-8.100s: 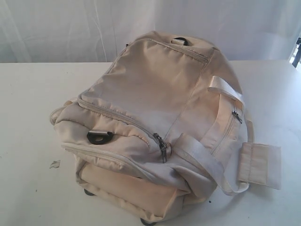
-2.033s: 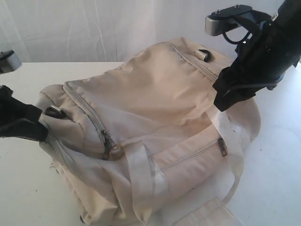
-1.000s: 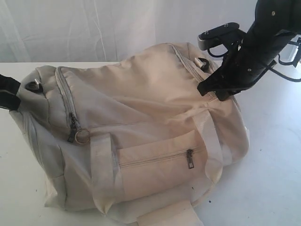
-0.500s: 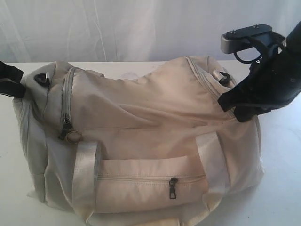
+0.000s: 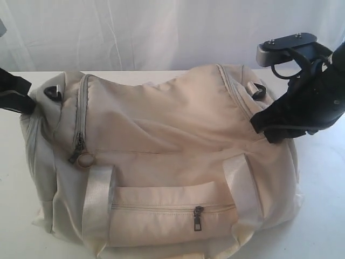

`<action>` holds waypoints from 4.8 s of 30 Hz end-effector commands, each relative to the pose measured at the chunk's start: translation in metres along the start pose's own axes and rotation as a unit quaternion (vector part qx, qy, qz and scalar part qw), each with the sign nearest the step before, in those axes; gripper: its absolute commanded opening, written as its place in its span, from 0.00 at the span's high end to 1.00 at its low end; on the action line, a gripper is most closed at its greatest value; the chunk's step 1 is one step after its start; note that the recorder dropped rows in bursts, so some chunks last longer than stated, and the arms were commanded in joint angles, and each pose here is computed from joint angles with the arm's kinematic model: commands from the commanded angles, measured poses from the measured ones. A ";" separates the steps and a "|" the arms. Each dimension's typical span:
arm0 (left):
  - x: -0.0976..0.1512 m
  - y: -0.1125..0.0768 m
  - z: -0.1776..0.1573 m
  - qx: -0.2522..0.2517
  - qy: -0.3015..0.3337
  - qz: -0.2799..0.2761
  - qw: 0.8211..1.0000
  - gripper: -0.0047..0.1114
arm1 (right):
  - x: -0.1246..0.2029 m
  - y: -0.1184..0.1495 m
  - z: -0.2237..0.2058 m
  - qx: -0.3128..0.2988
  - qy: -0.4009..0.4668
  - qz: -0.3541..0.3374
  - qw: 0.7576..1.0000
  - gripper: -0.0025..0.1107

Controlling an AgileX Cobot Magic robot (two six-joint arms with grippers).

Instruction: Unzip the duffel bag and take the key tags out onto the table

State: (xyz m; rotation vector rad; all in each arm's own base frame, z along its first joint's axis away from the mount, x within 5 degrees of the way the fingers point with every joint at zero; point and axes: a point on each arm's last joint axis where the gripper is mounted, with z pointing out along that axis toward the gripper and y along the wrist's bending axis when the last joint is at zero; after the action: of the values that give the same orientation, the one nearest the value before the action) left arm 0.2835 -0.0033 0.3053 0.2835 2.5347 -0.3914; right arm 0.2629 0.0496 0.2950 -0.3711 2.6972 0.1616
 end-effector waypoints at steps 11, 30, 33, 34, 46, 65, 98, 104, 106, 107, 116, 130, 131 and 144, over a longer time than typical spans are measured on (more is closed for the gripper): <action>-0.006 -0.036 -0.075 0.019 -0.047 0.052 0.997 0.42 | -0.022 0.011 -0.096 -0.008 -0.175 -0.020 0.984 0.41; 0.122 -0.049 -0.052 -0.013 -0.019 -0.049 0.999 0.43 | -0.046 0.187 0.044 -0.273 -0.074 -0.204 0.937 0.49; 0.122 -0.049 -0.052 -0.011 -0.019 -0.050 0.999 0.43 | -0.055 0.194 0.056 -0.267 -0.085 -0.209 0.937 0.49; 0.122 -0.049 -0.052 -0.011 -0.019 -0.050 0.999 0.43 | -0.058 0.197 0.060 -0.266 -0.091 -0.209 0.937 0.49; 0.122 -0.050 -0.052 -0.005 -0.021 -0.054 0.998 0.43 | -0.072 0.212 0.123 -0.234 -0.103 -0.217 0.942 0.42; 0.121 -0.050 -0.052 -0.007 -0.025 -0.054 0.998 0.43 | -0.064 0.230 0.131 -0.236 -0.108 -0.236 0.937 0.92; 0.111 -0.051 -0.047 0.016 -0.058 -0.030 0.998 0.43 | -0.120 0.214 0.066 -0.185 -0.249 -0.234 0.921 0.98; 0.099 -0.042 -0.042 -0.014 -0.106 -0.011 0.994 0.43 | -0.138 0.213 0.071 -0.181 -0.253 -0.235 0.921 0.98; 0.092 -0.038 -0.039 -0.022 -0.127 -0.011 0.992 0.43 | -0.144 0.211 0.076 -0.179 -0.253 -0.234 0.922 0.98; 0.089 -0.037 -0.037 -0.020 -0.137 -0.012 0.990 0.43 | -0.147 0.210 0.075 -0.178 -0.256 -0.232 0.921 0.98; 0.067 -0.034 -0.010 0.059 -0.176 -0.007 0.983 0.43 | -0.169 0.199 0.080 -0.171 -0.262 -0.237 0.920 0.98; 0.063 -0.019 0.023 0.065 -0.140 -0.049 0.987 0.52 | -0.197 0.192 0.095 -0.166 -0.271 -0.251 0.915 0.98; 0.063 -0.019 0.024 0.065 -0.138 -0.048 0.987 0.56 | -0.198 0.192 0.095 -0.166 -0.270 -0.251 0.915 0.98; 0.069 -0.022 0.031 0.097 -0.099 -0.022 0.990 0.96 | -0.214 0.149 0.107 -0.182 -0.250 -0.221 0.925 0.98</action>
State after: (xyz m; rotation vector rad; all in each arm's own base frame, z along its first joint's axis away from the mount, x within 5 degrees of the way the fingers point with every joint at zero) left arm 0.2417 -0.0213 0.2495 0.1818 2.2851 -0.5841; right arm 0.4387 0.2772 0.2884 -0.9428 2.0415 0.5536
